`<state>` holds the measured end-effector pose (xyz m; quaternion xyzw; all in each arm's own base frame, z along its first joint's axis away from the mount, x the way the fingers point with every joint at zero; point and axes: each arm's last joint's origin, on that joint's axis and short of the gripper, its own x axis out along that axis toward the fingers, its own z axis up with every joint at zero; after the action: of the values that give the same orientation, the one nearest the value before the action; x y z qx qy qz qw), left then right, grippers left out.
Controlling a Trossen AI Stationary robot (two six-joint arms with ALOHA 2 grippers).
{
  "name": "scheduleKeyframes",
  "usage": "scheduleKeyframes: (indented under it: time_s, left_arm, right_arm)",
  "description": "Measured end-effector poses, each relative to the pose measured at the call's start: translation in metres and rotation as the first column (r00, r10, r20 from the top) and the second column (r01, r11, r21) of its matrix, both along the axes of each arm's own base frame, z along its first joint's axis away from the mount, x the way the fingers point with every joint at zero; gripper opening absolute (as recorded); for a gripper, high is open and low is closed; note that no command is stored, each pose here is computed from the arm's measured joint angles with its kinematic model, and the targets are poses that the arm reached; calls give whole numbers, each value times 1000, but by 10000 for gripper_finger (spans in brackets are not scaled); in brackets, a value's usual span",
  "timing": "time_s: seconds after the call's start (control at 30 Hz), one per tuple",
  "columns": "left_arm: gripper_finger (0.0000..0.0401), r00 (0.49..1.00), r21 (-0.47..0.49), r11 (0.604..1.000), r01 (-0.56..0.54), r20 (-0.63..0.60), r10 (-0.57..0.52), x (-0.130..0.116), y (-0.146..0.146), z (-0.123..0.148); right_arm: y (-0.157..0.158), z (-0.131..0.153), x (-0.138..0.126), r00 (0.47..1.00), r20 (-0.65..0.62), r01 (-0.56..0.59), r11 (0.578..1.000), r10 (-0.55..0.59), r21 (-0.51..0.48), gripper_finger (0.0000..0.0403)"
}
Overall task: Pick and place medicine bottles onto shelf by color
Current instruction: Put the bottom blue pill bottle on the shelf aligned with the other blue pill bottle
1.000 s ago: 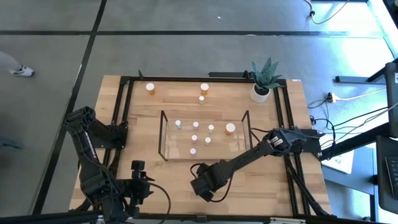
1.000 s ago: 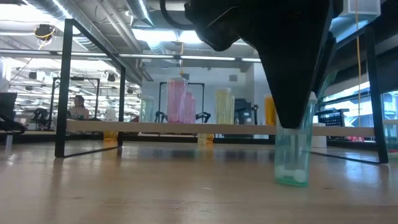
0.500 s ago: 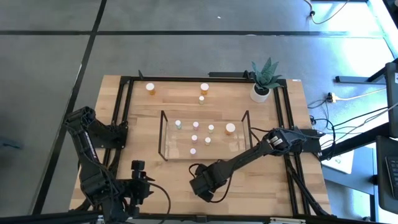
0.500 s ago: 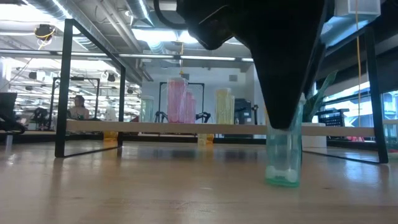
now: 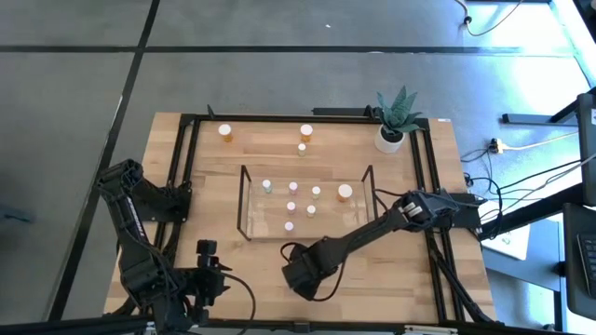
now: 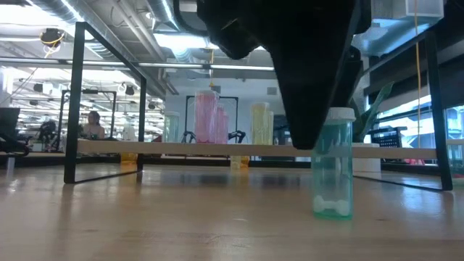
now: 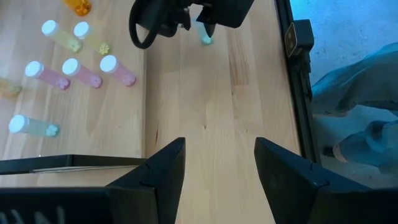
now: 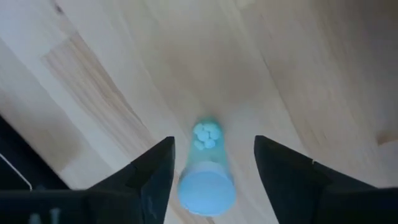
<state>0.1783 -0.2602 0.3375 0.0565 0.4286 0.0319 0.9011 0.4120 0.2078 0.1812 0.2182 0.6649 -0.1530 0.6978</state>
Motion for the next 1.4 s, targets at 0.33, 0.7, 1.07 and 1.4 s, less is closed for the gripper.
scheduleKeyframes:
  time_s: [0.33,0.7,1.07,1.4]
  left_arm:
    - [186,1000,0,1000,0,-1,0,0,0,0]
    - [186,1000,-2,1000,-2,0,2,0,-1,-1]
    - [186,995,-14,996,86,53,-85,11,-14,-43]
    - [185,955,-56,969,241,190,-226,61,-6,-62]
  right_arm:
    - [-8,7,-1,999,-41,-1,999,-1,-35,222]
    - [13,71,3,980,184,-67,996,78,-66,222]
    - [55,127,-47,920,365,-61,972,143,-227,219]
    - [77,156,-83,852,480,-70,952,212,-297,219]
